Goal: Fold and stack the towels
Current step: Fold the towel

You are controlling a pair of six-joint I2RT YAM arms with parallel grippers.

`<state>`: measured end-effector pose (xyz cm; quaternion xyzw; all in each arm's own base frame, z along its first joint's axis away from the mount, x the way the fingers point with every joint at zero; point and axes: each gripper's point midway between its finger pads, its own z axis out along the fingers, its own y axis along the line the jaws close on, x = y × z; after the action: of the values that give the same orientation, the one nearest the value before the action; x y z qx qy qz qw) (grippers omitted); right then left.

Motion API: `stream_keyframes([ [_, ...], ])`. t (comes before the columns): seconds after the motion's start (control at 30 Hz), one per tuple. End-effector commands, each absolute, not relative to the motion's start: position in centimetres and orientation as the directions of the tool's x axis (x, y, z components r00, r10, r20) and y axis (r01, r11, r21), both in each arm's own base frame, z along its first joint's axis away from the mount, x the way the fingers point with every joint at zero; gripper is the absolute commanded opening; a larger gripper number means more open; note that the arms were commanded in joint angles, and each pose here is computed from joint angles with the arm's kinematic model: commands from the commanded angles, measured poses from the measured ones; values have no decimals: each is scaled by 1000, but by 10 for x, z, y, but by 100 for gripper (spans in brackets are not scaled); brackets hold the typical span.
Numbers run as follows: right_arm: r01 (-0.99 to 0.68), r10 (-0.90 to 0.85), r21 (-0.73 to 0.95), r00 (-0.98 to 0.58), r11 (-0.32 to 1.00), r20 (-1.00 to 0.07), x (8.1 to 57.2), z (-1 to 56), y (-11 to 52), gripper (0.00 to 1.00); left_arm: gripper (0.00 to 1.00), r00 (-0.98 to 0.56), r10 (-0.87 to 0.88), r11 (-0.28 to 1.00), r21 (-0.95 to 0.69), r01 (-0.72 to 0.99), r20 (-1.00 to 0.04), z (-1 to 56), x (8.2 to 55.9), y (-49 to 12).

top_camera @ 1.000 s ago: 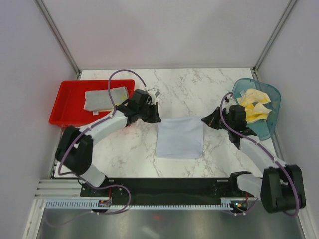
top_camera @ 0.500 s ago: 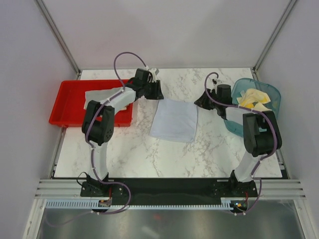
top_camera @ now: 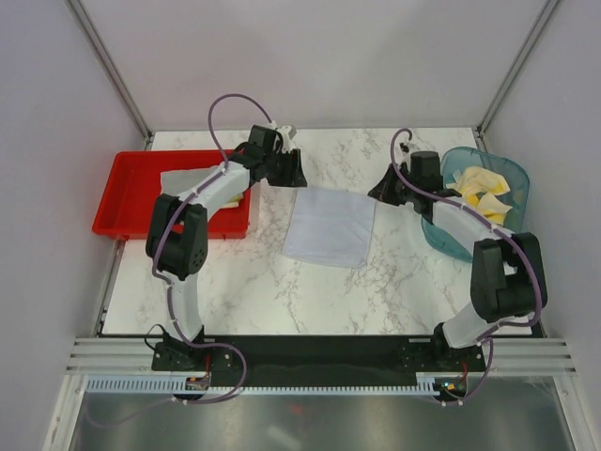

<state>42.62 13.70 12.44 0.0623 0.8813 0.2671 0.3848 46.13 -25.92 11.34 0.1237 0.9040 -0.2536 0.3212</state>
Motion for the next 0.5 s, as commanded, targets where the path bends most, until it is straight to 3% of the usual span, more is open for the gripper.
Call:
stream_keyframes([
  [0.0,-148,293,620,-781,770,-551,375,119,171,0,56,-799,67,771,-477,422,-598,117,431,-276],
  [0.17,-171,209,657,-864,734,-459,325,78,195,0,55,-838,104,793,-464,395,-536,76,415,-287],
  [0.47,-125,198,617,-882,777,-428,271,25,175,0,54,-879,80,886,-371,279,-470,33,410,-260],
])
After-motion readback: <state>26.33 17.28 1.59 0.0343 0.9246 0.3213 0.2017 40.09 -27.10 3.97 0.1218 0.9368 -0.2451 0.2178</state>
